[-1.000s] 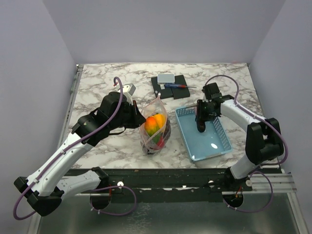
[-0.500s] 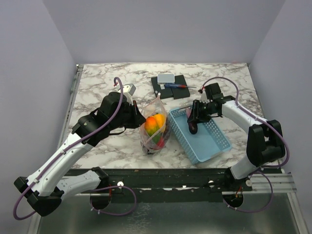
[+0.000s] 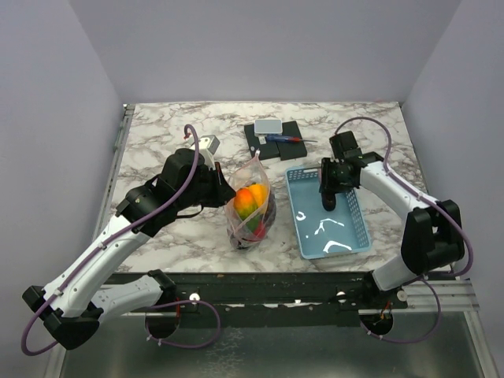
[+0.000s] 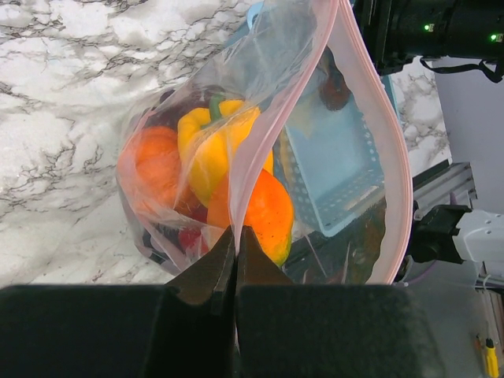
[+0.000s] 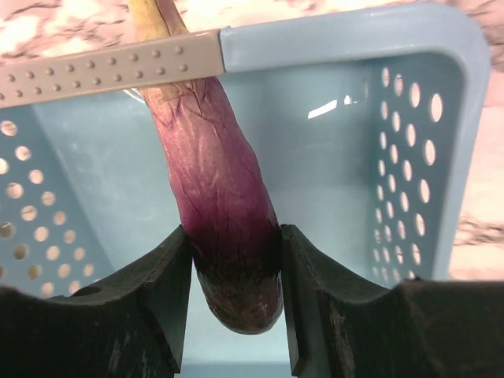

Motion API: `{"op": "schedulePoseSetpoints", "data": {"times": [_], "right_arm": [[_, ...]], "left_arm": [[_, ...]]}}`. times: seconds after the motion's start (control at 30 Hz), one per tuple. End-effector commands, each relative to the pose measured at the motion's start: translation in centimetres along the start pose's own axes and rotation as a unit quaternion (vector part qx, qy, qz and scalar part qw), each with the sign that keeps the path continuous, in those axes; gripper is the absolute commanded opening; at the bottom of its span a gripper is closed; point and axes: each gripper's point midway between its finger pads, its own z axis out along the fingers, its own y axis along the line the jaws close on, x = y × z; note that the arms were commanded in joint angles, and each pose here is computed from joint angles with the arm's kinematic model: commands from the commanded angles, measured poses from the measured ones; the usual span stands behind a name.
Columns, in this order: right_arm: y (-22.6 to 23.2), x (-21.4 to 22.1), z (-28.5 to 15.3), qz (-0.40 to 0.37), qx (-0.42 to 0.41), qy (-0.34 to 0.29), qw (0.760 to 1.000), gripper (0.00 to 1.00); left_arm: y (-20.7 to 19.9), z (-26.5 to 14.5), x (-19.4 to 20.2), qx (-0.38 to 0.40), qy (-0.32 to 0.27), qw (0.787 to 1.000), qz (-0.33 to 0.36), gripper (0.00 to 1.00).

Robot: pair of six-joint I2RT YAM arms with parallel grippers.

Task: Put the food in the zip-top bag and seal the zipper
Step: Pick up the fake vegetable from the bin, then place the fake vegetable in the bin.

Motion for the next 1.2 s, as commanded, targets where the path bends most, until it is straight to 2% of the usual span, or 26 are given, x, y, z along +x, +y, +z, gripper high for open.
{"op": "schedulePoseSetpoints", "data": {"times": [0.0, 0.17, 0.3, 0.4, 0.47, 0.57, 0.67, 0.93, 1.03, 1.17], "right_arm": [[-3.6, -1.7, -1.9, -0.055, 0.159, -0.039, 0.985, 0.14], [-4.9, -0.3, -1.5, -0.130, 0.280, -0.014, 0.951, 0.12], [-5.3, 0.8, -1.9, -0.190, 0.366, 0.002, 0.911, 0.09], [-5.6, 1.7, -1.9, -0.198, 0.384, 0.015, 0.902, 0.09], [-5.3, 2.2, -1.8, -0.191, 0.368, 0.020, 0.910, 0.09], [-2.9, 2.6, -1.2, -0.168, 0.286, 0.014, 0.943, 0.09], [-0.9, 2.7, -1.5, -0.148, 0.227, 0.013, 0.963, 0.09], [0.8, 3.6, -2.6, -0.144, 0.169, 0.037, 0.974, 0.11], [1.4, 4.3, -2.1, -0.142, 0.144, 0.043, 0.978, 0.16], [2.1, 5.0, -1.0, -0.132, 0.117, 0.040, 0.984, 0.29]], "left_arm": [[-0.4, 0.3, -0.1, 0.012, -0.002, 1.000, 0.006, 0.00], [-0.5, 0.3, -0.1, 0.014, -0.001, 1.000, 0.006, 0.00], [-0.3, 0.1, 0.0, 0.013, -0.003, 1.000, 0.008, 0.00], [-0.2, 0.2, 0.1, 0.012, -0.002, 1.000, 0.009, 0.00], [-0.2, 0.2, 0.2, 0.012, -0.001, 1.000, 0.009, 0.00], [-0.1, 0.2, 0.2, 0.010, -0.002, 1.000, 0.012, 0.00], [-0.1, 0.4, 0.2, 0.010, -0.001, 1.000, 0.012, 0.00], [-0.2, 0.3, 0.2, 0.012, -0.001, 1.000, 0.014, 0.00], [-0.2, 0.4, 0.3, 0.013, 0.003, 1.000, 0.012, 0.00], [-0.3, 0.3, 0.3, 0.015, 0.003, 1.000, 0.010, 0.00]]}}
